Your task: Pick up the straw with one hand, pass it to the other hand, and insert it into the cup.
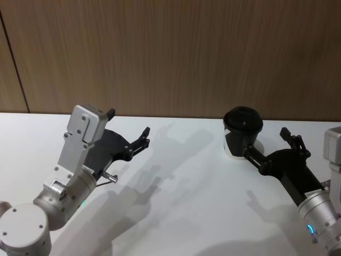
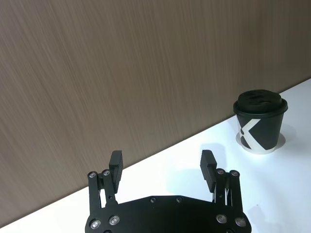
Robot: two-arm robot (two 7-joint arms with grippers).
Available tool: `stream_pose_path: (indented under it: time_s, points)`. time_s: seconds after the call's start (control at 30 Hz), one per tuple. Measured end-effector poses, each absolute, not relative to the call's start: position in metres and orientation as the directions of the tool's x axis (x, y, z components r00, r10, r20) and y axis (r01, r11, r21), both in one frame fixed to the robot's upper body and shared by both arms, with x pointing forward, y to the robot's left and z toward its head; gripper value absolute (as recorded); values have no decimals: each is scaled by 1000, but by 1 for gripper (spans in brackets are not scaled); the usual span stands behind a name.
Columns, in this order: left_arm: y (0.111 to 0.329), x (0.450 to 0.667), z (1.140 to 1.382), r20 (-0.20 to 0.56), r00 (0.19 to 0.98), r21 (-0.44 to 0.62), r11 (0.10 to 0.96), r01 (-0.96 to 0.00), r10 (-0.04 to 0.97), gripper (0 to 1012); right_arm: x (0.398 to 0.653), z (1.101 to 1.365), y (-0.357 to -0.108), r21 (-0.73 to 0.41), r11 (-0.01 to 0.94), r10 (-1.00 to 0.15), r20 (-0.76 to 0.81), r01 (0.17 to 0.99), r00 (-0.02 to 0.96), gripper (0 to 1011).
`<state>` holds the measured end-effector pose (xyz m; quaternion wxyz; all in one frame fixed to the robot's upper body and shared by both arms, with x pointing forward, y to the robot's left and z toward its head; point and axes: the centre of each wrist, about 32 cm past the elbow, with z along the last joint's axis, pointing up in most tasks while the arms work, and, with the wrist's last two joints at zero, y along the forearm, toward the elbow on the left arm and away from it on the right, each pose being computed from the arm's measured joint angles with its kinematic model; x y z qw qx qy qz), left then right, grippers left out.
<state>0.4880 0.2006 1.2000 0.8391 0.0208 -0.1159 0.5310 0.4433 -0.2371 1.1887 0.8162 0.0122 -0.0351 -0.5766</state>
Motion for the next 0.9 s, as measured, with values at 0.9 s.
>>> stream_pose_path:
  time_s: [0.9]
  points:
    - [202, 460, 1213, 142, 305, -3, 309, -951, 942, 1003, 443, 1189, -237, 60, 335, -942, 43, 940, 333, 1001]
